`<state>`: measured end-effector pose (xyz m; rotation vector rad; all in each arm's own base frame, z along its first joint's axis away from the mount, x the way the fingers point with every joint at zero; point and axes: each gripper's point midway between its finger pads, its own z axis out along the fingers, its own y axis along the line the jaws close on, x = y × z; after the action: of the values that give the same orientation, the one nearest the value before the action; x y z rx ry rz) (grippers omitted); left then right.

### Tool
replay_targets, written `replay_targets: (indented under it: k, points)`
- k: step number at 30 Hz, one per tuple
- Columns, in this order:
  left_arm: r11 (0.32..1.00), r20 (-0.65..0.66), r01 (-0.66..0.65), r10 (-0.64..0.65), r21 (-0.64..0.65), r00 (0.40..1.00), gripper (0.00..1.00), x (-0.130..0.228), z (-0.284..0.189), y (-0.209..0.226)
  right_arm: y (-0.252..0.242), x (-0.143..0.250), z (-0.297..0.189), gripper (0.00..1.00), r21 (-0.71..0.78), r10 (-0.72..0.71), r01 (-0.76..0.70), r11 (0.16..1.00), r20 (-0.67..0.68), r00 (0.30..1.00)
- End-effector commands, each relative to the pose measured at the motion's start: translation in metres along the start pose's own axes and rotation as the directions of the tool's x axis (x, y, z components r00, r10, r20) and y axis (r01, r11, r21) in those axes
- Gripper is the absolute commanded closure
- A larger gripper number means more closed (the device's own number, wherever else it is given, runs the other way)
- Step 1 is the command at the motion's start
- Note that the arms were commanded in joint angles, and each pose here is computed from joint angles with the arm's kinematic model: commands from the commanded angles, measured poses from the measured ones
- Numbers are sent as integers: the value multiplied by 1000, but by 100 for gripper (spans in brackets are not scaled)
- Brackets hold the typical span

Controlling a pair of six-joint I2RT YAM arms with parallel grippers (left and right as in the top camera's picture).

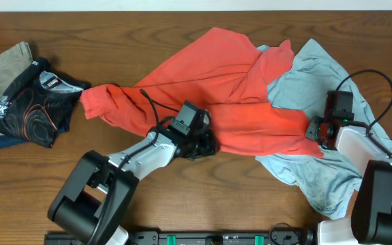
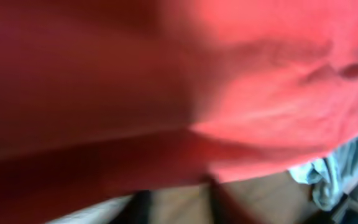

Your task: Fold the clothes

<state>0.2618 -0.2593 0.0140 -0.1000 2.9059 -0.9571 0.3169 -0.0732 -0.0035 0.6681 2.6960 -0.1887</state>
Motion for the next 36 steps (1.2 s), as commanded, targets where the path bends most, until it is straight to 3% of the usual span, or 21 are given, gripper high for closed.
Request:
replay_targets:
  k: [1,6,7,11,18,22,26,36]
  points:
    - [995,31,78,-76,-64,997,94,-12,-7,28,-24,24,19,77,114,0,10,993,-83,997]
    - [977,37,172,-168,-129,985,94,-23,-28,73,-44,32,27,81,171,45,-25,985,-118,992]
    - [971,44,195,-190,-137,981,94,-27,-34,83,-48,31,27,78,177,70,-48,983,-117,991]
    - [950,81,273,-263,-150,961,93,-39,-52,113,-60,32,29,51,175,127,-104,979,-127,984]
    - [920,150,355,-332,-169,931,94,-53,-72,146,-72,32,30,41,178,173,-148,973,-135,976]
    - [865,265,416,-347,-280,900,94,-64,-90,184,-80,35,29,25,208,186,-155,966,-143,972]
    - [834,322,482,-393,-271,861,94,-72,-106,205,-93,40,28,18,235,218,-177,956,-158,963]
    - [748,415,628,-513,-213,751,94,-77,-141,253,-142,54,27,16,309,456,-396,865,-152,877]
